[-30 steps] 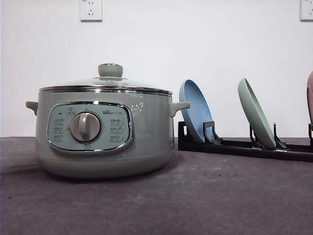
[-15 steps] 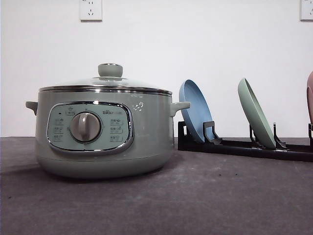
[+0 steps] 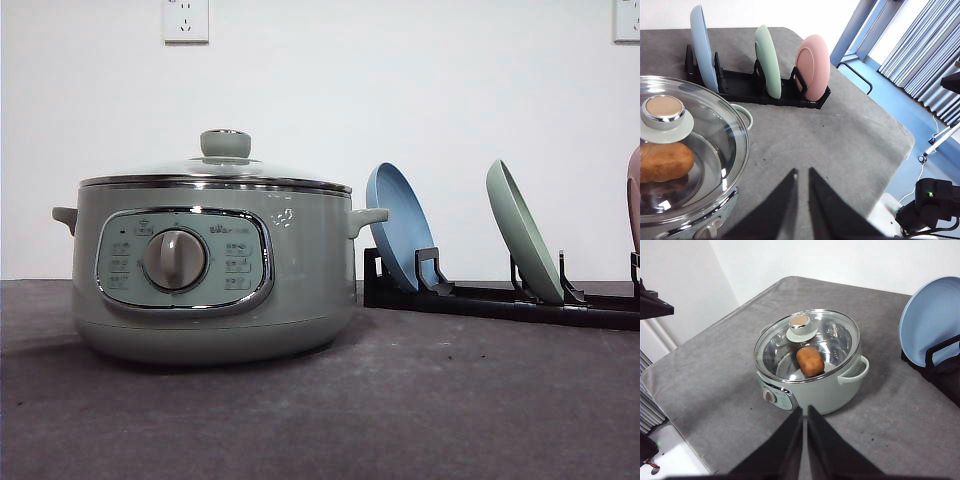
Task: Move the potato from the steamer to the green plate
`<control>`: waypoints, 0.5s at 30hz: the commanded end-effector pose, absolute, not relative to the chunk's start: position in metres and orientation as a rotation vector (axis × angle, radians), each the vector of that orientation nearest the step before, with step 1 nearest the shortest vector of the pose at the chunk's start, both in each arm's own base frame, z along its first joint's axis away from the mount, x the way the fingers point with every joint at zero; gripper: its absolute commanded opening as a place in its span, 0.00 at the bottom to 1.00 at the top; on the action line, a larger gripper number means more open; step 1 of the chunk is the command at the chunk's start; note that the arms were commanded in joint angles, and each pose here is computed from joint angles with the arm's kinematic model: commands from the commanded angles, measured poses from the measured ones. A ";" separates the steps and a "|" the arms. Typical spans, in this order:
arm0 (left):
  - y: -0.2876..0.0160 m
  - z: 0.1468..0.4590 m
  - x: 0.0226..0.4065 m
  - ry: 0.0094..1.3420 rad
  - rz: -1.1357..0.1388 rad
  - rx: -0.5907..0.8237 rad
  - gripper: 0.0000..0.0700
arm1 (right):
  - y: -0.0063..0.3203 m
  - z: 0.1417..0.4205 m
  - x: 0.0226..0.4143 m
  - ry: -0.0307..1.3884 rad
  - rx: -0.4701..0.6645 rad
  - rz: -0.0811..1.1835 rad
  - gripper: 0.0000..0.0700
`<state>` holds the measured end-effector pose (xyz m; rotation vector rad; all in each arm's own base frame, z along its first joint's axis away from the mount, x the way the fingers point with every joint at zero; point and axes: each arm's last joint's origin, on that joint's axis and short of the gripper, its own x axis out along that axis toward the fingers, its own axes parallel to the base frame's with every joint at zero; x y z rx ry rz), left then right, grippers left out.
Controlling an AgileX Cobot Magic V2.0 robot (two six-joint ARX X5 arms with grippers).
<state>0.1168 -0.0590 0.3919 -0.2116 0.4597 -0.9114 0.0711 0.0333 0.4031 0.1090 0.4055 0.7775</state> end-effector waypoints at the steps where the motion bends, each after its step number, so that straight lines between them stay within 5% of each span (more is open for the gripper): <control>1: -0.059 0.400 0.116 0.418 -0.929 -0.196 0.41 | 0.033 0.409 0.070 0.380 0.095 0.789 0.01; 5: -0.059 0.400 0.116 0.418 -0.930 -0.195 0.87 | 0.033 0.409 0.070 0.380 0.095 0.788 0.26; 7: -0.059 0.400 0.116 0.419 -0.930 -0.195 0.99 | 0.033 0.409 0.070 0.379 0.095 0.788 0.46; 12: -0.059 0.400 0.116 0.419 -0.929 -0.196 1.00 | 0.033 0.409 0.070 0.380 0.094 0.781 0.93; 15: -0.059 0.400 0.116 0.419 -0.929 -0.196 1.00 | 0.033 0.409 0.070 0.380 0.094 0.781 1.00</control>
